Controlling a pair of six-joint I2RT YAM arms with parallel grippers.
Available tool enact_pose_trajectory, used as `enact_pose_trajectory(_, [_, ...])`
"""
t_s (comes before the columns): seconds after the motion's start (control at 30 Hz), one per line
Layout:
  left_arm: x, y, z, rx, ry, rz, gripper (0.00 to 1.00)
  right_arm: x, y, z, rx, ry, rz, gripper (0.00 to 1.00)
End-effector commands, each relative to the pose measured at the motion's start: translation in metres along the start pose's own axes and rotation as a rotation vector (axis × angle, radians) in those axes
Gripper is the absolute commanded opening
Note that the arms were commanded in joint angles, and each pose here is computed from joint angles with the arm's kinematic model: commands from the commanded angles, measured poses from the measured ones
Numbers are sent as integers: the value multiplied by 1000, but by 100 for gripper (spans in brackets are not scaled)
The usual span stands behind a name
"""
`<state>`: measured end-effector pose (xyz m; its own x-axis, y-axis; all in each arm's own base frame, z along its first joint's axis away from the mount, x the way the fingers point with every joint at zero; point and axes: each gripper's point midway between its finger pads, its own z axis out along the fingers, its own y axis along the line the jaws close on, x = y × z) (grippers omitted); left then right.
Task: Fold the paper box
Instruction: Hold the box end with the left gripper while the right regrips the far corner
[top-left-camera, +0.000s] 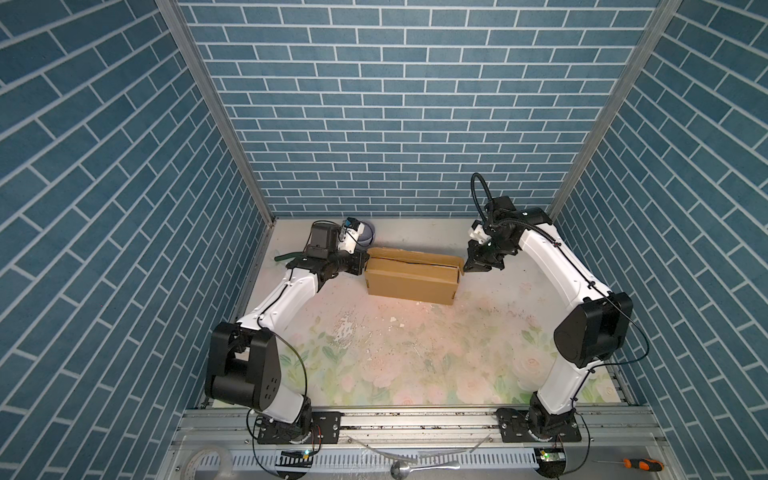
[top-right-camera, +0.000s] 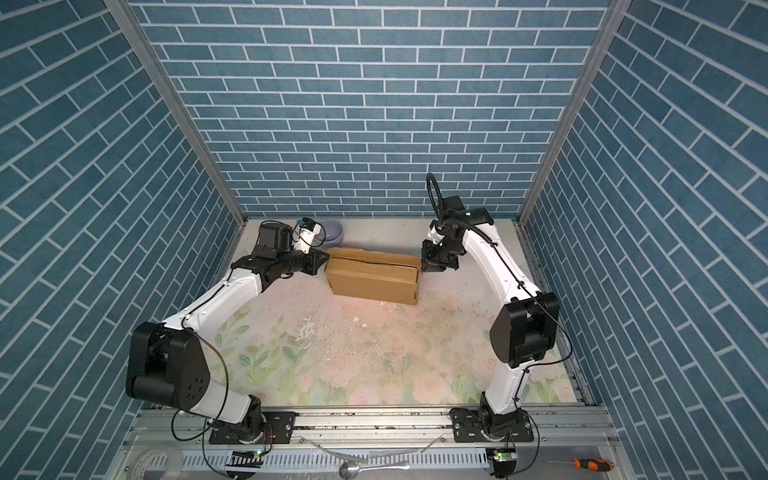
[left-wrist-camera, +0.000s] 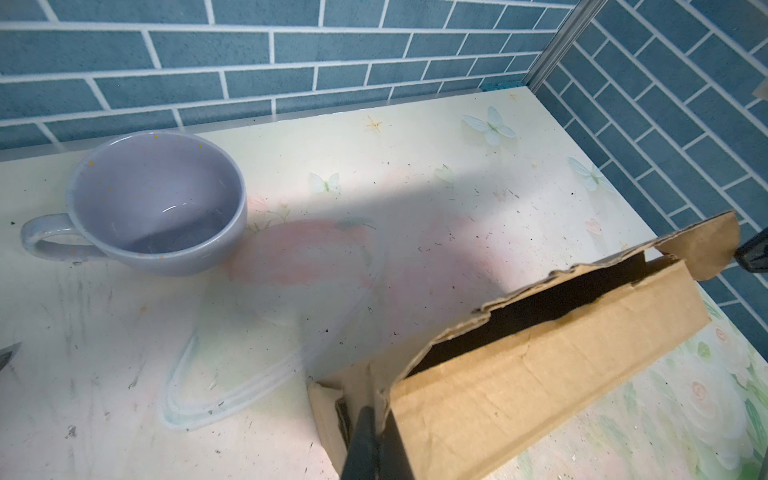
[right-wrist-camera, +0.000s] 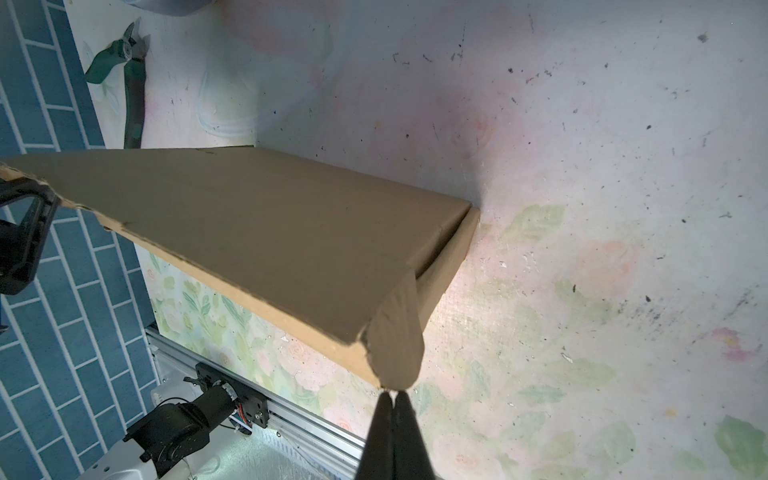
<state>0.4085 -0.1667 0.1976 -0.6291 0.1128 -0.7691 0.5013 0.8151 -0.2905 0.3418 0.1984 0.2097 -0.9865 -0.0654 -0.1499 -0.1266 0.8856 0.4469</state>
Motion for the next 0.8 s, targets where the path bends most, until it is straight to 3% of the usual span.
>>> enact_pose_trajectory(0.0, [20,-3,4,5,78,-35,0,-1,12,-11,-33,-15,-17,0])
enact_pose_trajectory(0.27, [20,-5,5,10,77,-32,0,-6,16,-7,-72,-50,26,0])
enact_pose_trajectory(0.4, [21,-3,5,2,81,-30,0,-5,9,-14,-20,-52,-3,0])
enact_pose_trajectory(0.57, [20,-3,5,1,82,-29,0,-4,-8,-43,141,-64,-104,26])
enact_pose_trajectory(0.77, [22,-2,7,3,86,-32,0,-4,-18,-29,225,-30,-157,42])
